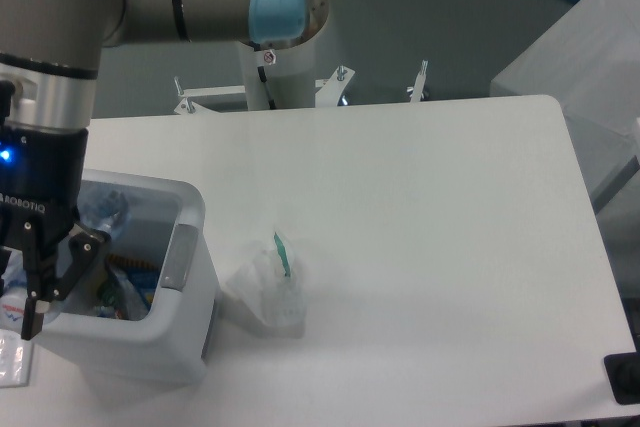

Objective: Place the trash in the trash can
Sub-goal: 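Open the gripper to drop the bottle into the bin, withdraw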

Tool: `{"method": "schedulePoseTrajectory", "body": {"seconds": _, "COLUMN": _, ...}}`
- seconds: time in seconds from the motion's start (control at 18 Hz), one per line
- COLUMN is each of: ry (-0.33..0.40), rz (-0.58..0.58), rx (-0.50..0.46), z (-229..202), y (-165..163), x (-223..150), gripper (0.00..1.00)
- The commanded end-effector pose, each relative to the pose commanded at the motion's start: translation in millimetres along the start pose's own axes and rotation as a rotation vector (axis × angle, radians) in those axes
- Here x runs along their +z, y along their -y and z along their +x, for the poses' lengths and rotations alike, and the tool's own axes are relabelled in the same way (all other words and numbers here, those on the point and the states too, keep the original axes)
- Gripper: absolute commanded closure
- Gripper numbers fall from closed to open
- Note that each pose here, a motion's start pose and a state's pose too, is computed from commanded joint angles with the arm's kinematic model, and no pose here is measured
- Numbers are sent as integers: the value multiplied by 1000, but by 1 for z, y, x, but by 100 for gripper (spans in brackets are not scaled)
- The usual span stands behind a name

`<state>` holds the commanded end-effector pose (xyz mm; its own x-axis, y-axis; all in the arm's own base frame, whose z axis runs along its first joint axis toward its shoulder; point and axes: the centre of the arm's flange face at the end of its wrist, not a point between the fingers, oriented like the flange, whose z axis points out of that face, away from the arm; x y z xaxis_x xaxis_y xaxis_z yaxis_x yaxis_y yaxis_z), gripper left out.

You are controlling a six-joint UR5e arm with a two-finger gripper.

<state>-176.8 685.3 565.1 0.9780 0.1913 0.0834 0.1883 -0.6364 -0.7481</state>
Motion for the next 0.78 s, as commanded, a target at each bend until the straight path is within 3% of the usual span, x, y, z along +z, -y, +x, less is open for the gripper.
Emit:
{"method": "schedulePoseTrajectory", "body": {"seconds": 0.33, "ry": 53, "rz": -16, "rx": -128, "z": -47, "y": -20, "x": -22, "gripper": 0}}
{"method": "schedulePoseTrajectory", "body": {"seconds": 0.5, "ry": 127, "rz": -21, "rx": -209, "z": -113, "y": -35, "x": -44, "gripper": 0}}
{"method": "schedulePoseTrajectory", "body": {"seconds": 0.67, "ry": 200, "rz": -126, "rx": -329, "z": -187, "y": -107, "x": -47, "gripper": 0}}
{"method": "schedulePoseTrajectory", "body": {"seconds": 0.72, "ry": 210, "rz": -167, "rx": -339, "z": -204, "y": -137, "x": -46, "gripper": 0}}
{"method": "schedulePoseTrajectory", "body": {"seconds": 0.78, "ry": 203, "rz": -227, "rx": -288, "z": -216, "y": -169, "x": -37, "gripper": 0}}
